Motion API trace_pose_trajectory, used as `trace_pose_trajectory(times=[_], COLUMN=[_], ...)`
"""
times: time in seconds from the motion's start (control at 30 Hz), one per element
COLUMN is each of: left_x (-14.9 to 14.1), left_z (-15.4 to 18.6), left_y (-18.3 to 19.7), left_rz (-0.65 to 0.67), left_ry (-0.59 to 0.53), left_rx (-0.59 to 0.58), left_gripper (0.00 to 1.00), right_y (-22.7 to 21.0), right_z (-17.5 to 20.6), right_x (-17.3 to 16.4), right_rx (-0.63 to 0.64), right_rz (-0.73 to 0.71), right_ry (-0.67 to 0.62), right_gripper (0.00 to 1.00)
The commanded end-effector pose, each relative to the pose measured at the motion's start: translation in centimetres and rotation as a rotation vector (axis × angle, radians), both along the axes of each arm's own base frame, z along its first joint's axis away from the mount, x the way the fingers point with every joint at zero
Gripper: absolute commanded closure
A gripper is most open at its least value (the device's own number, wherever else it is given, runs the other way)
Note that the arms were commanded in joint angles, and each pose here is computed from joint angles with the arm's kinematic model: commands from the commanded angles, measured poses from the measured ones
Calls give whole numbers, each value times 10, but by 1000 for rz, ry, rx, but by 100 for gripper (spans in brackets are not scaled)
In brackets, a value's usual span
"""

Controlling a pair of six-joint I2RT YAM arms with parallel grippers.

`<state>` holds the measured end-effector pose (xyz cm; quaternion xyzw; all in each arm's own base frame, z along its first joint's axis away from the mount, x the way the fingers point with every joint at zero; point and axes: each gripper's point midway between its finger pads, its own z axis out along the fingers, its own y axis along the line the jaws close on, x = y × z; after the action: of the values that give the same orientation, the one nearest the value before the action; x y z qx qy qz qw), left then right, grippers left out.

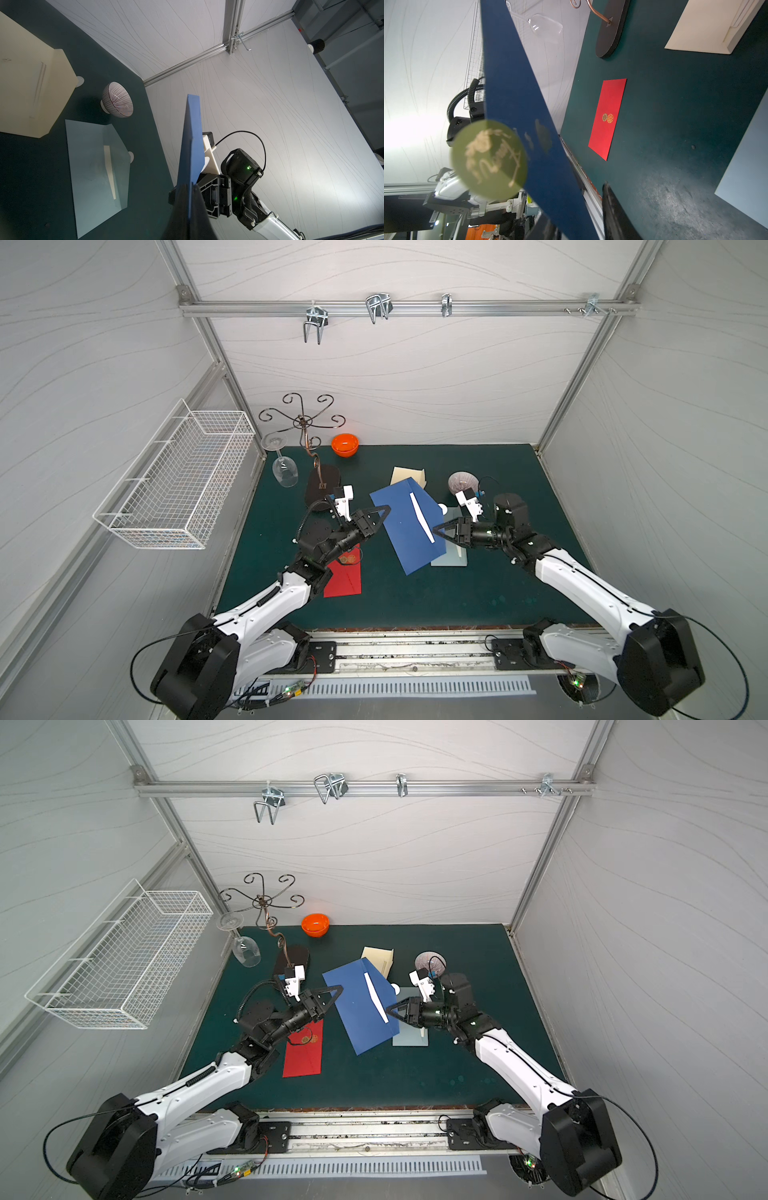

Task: Open the envelope
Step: Place the envelope at the center of the board.

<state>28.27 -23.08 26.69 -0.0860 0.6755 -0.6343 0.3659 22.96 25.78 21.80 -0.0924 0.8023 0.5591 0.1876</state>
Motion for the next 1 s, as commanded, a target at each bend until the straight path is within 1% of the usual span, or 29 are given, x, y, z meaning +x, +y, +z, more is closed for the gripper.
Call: trace_pose_trajectory(times=[0.0,0.07,0.17,0.43,0.5,0.6,0.7,0.73,0.83,0.87,0.97], left_x=[-2,-2,-1,3,5,9,14,15,19,21,23], left_z=[40,42,41,32,22,8,-7,-11,-24,-32,-56], left_y=[-1,-2,-4,-4,-4,-2,0,1,4,7,18], left_rz=[-20,-25,-35,-24,-11,10,40,49,75,92,155], left_ry=[-100,-102,-94,-70,-44,-4,50,64,100,120,189], left_rx=[-73,-75,-76,-59,-28,5,36,44,92,119,203], left_gripper=[100,100,100,100,100,100,87,81,55,48,36], right_y=[-2,-2,-2,-4,-6,-8,-9,-10,-12,-12,-12], right_z=[3,4,4,3,-1,-3,-5,-6,-16,-21,-36], right_x=[-2,-3,-4,-4,-3,-2,-3,-3,-1,-1,1], right_rx=[26,32,38,28,11,-6,-15,-20,-66,-93,-152], right_rz=[18,27,31,19,5,-10,-19,-23,-44,-52,-76], right_ry=[-11,-15,-12,-25,-25,-28,-31,-31,-23,-15,10], right_gripper=[71,74,80,91,94,97,98,98,98,98,99])
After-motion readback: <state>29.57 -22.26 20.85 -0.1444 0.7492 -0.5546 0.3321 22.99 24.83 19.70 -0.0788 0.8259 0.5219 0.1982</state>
